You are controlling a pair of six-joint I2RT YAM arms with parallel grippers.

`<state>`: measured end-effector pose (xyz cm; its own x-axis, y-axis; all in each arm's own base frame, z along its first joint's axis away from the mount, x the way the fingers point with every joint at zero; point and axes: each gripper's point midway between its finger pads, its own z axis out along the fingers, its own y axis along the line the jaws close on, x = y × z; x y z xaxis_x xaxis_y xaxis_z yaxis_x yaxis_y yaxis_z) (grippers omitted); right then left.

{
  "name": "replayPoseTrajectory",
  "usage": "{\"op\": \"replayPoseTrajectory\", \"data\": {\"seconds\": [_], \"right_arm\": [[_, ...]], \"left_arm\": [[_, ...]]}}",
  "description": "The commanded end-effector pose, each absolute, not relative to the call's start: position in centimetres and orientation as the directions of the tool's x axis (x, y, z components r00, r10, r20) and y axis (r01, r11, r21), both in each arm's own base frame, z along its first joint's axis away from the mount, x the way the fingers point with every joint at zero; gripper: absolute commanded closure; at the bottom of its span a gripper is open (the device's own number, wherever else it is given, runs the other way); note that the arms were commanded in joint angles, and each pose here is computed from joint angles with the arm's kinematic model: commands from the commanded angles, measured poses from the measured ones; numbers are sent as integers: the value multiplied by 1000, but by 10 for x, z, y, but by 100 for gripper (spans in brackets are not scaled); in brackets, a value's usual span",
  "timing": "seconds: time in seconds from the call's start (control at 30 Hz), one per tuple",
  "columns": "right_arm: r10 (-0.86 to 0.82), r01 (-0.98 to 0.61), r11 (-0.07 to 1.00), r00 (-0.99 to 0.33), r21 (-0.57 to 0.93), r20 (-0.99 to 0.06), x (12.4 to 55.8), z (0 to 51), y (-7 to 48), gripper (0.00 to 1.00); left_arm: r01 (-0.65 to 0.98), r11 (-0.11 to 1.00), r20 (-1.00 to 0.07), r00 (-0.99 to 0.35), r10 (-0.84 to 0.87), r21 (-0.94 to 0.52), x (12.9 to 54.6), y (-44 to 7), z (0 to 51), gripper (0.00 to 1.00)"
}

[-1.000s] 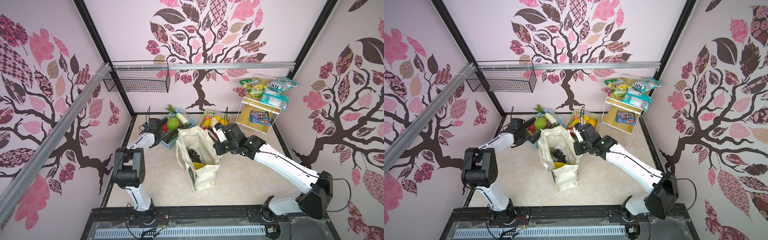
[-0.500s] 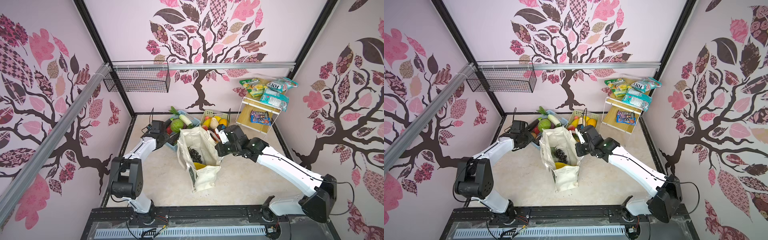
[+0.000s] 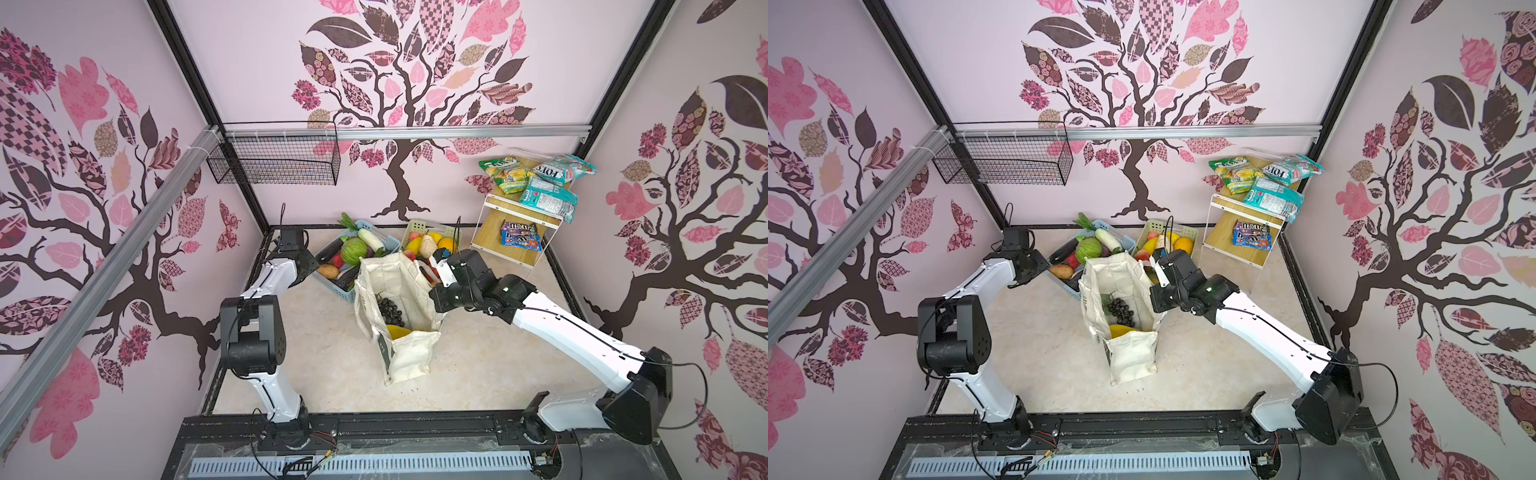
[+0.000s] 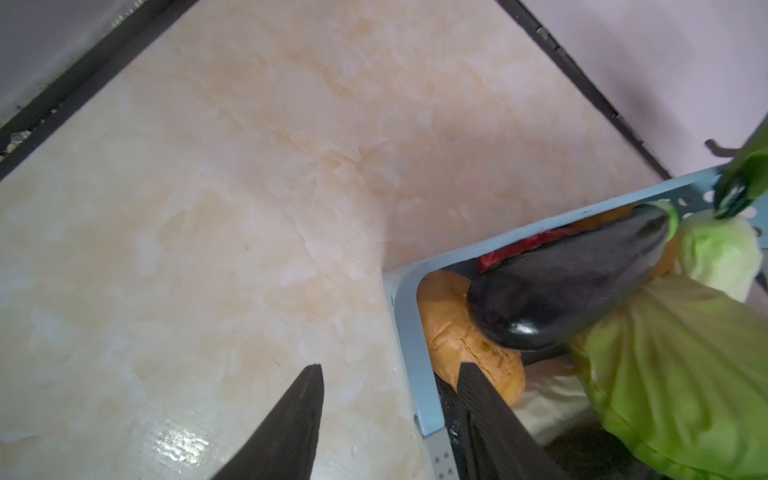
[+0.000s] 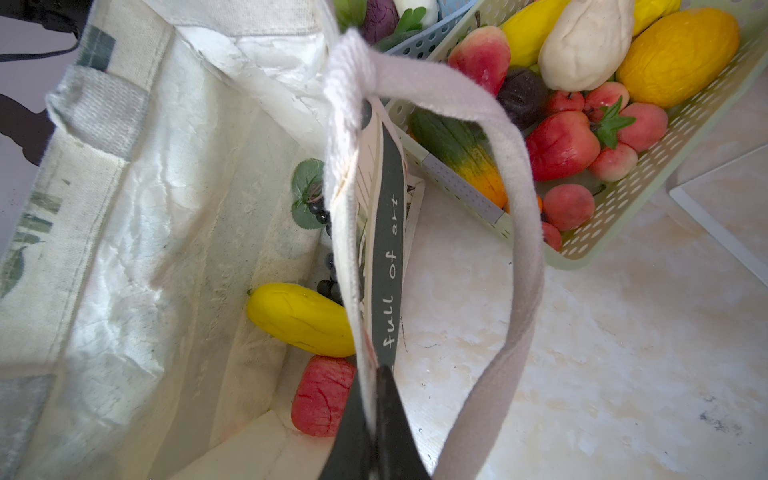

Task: Place the food into the grocery bag and tie it
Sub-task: 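Lower the left gripper into the blue basket over the purple eggplant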

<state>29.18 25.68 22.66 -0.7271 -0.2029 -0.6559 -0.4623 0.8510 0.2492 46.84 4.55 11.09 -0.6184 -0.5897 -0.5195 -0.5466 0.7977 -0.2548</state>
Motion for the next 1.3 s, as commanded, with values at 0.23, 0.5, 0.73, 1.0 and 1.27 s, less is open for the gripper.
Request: {"op": "replayPoseTrajectory", "data": {"seconds": [0.23, 0.5, 0.73, 1.0, 1.27], "right_arm": [[-195, -465, 851, -710, 243, -676, 302, 238, 262, 100], [-187, -466, 846, -713, 258, -676, 300, 240, 263, 100], [-166, -471, 830, -719, 298, -675, 298, 241, 268, 100], [-157, -468, 829, -720, 306, -676, 293, 241, 265, 100], [-155, -468, 828, -721, 310, -676, 288, 239, 262, 100]], "left_arm": [[-583, 790, -560, -596, -576, -191, 493, 64, 99, 59], [-671, 716, -545, -534, -646, -192, 459, 89, 91, 68], [-684, 693, -488, -535, -689, -227, 427, 78, 81, 77], [-743, 569, -412, -423, -807, -352, 389, 58, 75, 78], [-847, 381, -432, -206, -878, -371, 373, 55, 82, 82]]}}
